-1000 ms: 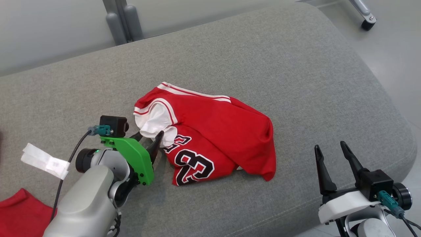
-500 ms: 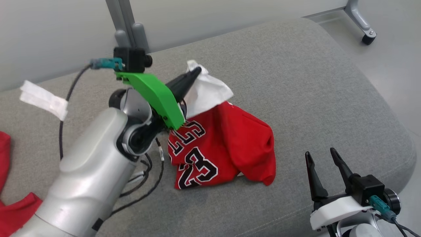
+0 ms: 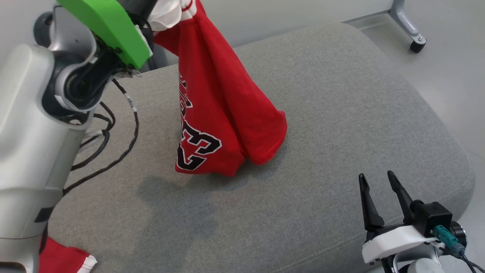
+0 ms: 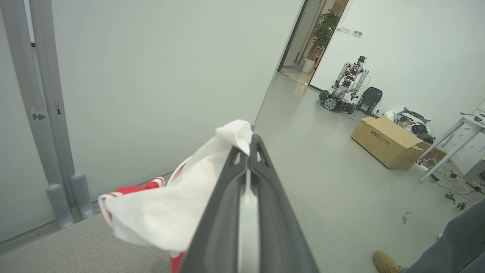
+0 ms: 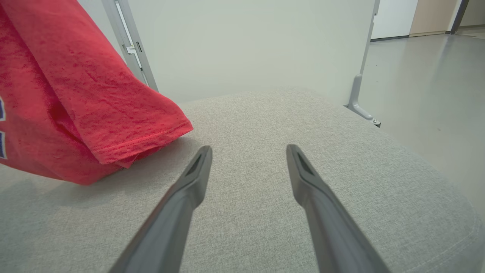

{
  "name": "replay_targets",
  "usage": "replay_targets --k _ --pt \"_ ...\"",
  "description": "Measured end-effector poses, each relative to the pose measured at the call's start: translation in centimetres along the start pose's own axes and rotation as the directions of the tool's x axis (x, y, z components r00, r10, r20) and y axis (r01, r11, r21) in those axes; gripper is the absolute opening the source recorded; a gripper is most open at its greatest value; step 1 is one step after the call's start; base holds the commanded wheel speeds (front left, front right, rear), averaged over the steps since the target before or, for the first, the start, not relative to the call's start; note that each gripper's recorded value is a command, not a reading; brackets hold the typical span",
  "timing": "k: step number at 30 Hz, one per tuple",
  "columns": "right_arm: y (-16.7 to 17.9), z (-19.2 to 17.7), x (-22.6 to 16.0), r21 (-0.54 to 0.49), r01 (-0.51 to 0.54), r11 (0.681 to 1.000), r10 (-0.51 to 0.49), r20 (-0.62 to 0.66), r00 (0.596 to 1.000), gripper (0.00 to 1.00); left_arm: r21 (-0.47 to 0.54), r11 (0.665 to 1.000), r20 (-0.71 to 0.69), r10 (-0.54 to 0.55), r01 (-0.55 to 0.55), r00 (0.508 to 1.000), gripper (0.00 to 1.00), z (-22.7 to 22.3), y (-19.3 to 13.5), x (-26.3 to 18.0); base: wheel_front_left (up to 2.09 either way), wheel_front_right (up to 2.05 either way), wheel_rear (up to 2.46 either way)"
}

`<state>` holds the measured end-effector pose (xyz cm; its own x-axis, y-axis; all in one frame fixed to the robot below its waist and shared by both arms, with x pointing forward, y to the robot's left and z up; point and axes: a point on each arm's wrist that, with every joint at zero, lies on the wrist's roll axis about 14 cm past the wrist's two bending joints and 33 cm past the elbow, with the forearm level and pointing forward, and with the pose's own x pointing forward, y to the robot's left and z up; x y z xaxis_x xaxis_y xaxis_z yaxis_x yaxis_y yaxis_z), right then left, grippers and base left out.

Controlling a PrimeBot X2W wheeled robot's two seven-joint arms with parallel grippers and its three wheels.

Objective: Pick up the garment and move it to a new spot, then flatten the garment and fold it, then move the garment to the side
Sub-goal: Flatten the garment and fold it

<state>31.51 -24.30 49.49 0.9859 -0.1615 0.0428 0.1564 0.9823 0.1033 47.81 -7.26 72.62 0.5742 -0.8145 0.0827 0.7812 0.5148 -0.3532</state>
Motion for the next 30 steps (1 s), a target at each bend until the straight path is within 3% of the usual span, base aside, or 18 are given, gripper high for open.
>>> replay_targets --k 5,11,17,30 --pt "0.4 0.0 0.2 0.005 -0.015 1.000 0.015 0.003 1.000 1.00 0.030 0.999 0.051 0.040 -0.042 0.998 0.00 3.4 0.5 -1.3 0.00 0.00 0.00" --pt "1.6 0.6 0.8 0.010 -0.053 0.999 0.053 0.024 0.998 1.00 0.067 0.996 0.052 0.050 -0.053 0.997 0.00 4.2 -0.4 -2.1 0.00 0.00 0.00" --pt "2.0 0.6 1.0 0.012 -0.066 0.998 0.066 0.026 0.998 1.00 0.088 0.996 0.016 -0.004 0.002 1.000 0.00 2.8 -2.2 -2.9 0.00 0.00 0.00" --pt "2.1 0.3 0.4 0.008 -0.069 0.998 0.068 0.017 0.998 1.00 0.144 0.988 0.053 -0.070 0.062 0.996 0.00 6.3 -5.8 -6.0 0.00 0.00 0.00"
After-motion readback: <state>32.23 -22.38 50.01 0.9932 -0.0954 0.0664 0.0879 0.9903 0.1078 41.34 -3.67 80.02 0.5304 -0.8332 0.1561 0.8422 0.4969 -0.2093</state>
